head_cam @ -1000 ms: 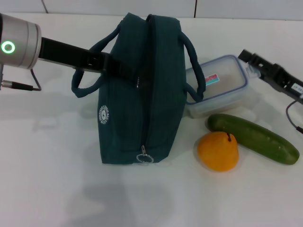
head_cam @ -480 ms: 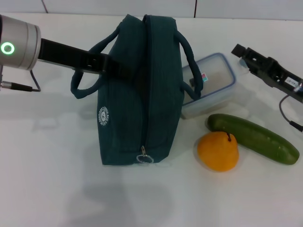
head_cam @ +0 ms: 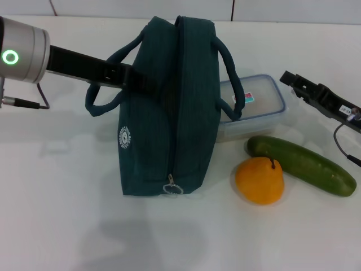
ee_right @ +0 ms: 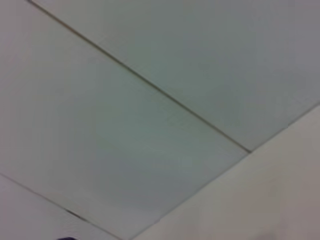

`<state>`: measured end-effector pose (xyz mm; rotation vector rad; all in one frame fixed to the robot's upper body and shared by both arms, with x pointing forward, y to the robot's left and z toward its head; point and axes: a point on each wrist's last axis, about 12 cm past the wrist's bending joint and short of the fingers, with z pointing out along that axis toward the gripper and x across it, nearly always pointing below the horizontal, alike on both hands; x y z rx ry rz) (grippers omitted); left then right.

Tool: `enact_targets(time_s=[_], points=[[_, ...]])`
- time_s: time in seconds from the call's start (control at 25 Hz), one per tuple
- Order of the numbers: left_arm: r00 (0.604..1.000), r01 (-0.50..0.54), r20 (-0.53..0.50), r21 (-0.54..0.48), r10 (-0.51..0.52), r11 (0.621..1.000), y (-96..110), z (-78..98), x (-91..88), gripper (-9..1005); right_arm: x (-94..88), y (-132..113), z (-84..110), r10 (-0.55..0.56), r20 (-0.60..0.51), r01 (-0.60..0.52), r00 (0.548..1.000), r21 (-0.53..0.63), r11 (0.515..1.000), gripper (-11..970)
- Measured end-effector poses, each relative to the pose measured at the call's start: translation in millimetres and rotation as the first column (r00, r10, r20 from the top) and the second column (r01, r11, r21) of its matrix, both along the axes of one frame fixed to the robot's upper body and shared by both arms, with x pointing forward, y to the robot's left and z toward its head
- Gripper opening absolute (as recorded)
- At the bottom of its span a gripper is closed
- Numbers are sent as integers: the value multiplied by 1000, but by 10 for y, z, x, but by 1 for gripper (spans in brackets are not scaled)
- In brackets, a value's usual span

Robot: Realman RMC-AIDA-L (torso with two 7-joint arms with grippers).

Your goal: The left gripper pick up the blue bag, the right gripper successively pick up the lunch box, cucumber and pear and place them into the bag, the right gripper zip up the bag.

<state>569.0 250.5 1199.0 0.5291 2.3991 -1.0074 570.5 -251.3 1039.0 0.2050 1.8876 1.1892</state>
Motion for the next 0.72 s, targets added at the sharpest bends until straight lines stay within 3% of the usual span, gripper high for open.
enact_targets(time_s=[0.4, 0.72], points=[[1000, 7, -5, 0, -7, 1000, -31, -1, 1, 35, 10, -14, -54, -16, -27, 15, 1000, -41, 999, 654], [1000, 13, 0, 2, -13, 1000, -41, 18, 2, 35, 70, 118, -12, 13, -33, -13, 999, -22, 1000, 625]])
